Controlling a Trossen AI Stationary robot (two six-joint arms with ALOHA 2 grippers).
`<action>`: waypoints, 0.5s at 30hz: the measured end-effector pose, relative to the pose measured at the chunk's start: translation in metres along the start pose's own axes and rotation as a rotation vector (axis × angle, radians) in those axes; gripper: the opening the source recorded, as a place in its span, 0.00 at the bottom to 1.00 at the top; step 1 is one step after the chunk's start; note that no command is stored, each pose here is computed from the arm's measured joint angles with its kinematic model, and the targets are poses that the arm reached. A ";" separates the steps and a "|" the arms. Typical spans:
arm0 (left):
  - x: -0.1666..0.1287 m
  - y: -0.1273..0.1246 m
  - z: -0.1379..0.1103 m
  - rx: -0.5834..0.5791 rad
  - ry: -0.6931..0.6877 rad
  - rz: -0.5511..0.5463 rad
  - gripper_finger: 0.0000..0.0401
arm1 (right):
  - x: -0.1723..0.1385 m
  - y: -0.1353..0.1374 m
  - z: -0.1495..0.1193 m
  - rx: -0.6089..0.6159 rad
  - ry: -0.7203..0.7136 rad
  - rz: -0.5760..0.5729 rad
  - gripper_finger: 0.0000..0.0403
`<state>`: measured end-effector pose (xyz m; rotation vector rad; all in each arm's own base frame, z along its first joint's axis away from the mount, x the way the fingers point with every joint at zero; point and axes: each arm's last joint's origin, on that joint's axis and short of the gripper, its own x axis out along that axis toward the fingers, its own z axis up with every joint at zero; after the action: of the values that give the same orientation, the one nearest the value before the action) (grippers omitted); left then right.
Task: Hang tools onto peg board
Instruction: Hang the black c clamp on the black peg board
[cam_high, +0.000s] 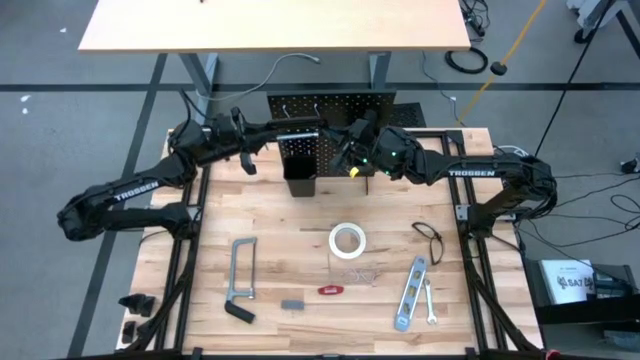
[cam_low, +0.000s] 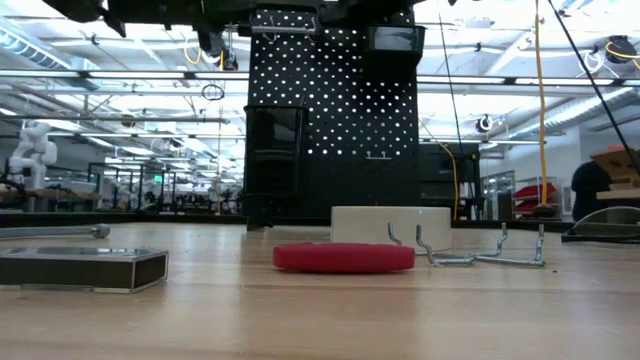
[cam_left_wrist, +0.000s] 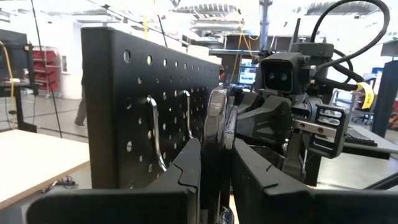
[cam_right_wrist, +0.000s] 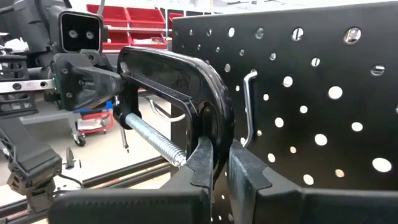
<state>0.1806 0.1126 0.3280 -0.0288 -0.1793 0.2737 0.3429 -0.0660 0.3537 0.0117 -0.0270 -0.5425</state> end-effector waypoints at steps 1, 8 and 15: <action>0.000 0.001 0.000 -0.006 0.000 0.002 0.12 | 0.000 0.000 0.000 0.000 0.000 0.001 0.03; -0.002 0.009 0.001 -0.029 -0.004 -0.003 0.12 | 0.000 0.000 0.000 0.007 -0.003 0.008 0.03; 0.005 0.017 -0.005 -0.052 -0.003 -0.015 0.12 | 0.000 0.000 0.000 0.013 -0.001 -0.010 0.03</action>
<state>0.1813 0.1304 0.3229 -0.0786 -0.1898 0.2543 0.3427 -0.0663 0.3539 0.0237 -0.0317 -0.5523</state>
